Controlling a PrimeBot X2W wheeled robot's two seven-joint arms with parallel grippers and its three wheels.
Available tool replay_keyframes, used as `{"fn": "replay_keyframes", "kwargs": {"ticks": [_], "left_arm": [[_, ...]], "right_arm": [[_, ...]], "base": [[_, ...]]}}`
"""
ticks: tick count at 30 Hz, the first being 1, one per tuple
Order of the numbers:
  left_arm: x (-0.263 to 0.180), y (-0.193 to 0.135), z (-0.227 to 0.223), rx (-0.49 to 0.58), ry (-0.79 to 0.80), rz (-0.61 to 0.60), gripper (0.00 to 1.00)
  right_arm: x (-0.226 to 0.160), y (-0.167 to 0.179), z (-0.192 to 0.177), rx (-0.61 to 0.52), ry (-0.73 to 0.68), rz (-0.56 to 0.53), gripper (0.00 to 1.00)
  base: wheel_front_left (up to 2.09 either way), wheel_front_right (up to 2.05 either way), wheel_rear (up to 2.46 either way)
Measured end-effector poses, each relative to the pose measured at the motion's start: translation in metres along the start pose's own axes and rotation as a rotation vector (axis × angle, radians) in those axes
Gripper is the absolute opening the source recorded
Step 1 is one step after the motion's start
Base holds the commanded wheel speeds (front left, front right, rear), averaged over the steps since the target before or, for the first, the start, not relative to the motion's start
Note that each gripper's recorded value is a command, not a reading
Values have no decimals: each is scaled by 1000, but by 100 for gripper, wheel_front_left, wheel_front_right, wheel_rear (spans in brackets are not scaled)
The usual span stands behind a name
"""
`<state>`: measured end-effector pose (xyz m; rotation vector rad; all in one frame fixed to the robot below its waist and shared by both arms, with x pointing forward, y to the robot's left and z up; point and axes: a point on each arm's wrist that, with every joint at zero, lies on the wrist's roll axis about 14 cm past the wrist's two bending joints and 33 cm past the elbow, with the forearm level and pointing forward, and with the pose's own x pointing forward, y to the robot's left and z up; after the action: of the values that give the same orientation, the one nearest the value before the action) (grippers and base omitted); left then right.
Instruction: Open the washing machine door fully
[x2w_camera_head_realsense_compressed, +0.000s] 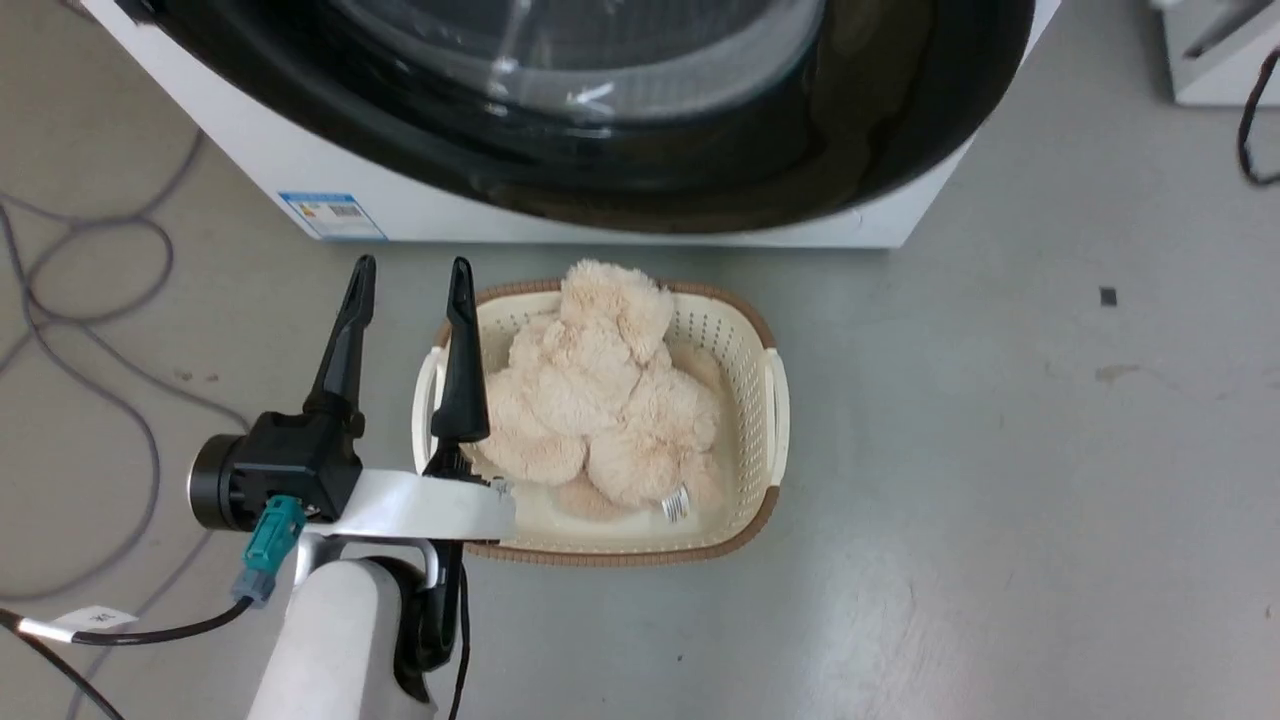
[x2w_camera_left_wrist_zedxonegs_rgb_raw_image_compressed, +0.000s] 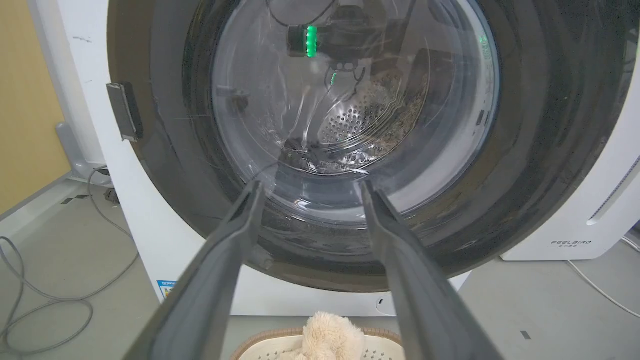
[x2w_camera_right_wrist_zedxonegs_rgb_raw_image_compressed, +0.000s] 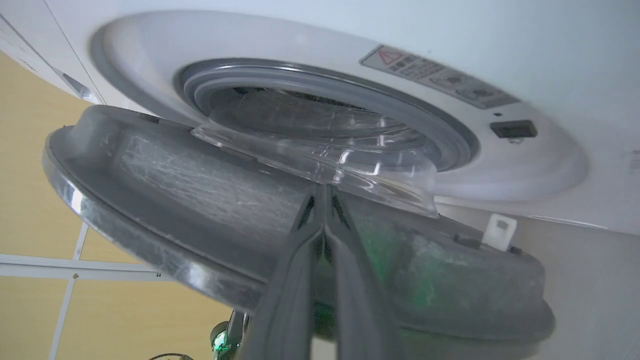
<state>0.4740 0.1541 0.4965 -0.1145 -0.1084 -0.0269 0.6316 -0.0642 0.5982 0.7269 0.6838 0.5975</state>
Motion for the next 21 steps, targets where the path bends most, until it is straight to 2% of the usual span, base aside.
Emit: {"fn": "replay_keyframes", "kwargs": {"ticks": [9,21], "left_arm": [[-27,3,9,14,14,0,100],[-64,5,21,29,19,-3,100]], "right_arm": [[-17,8,-49,36,94,25,0],[-36,41,-122,62,229,129,0]], "base": [[0,0,0],[0,0,0]]}}
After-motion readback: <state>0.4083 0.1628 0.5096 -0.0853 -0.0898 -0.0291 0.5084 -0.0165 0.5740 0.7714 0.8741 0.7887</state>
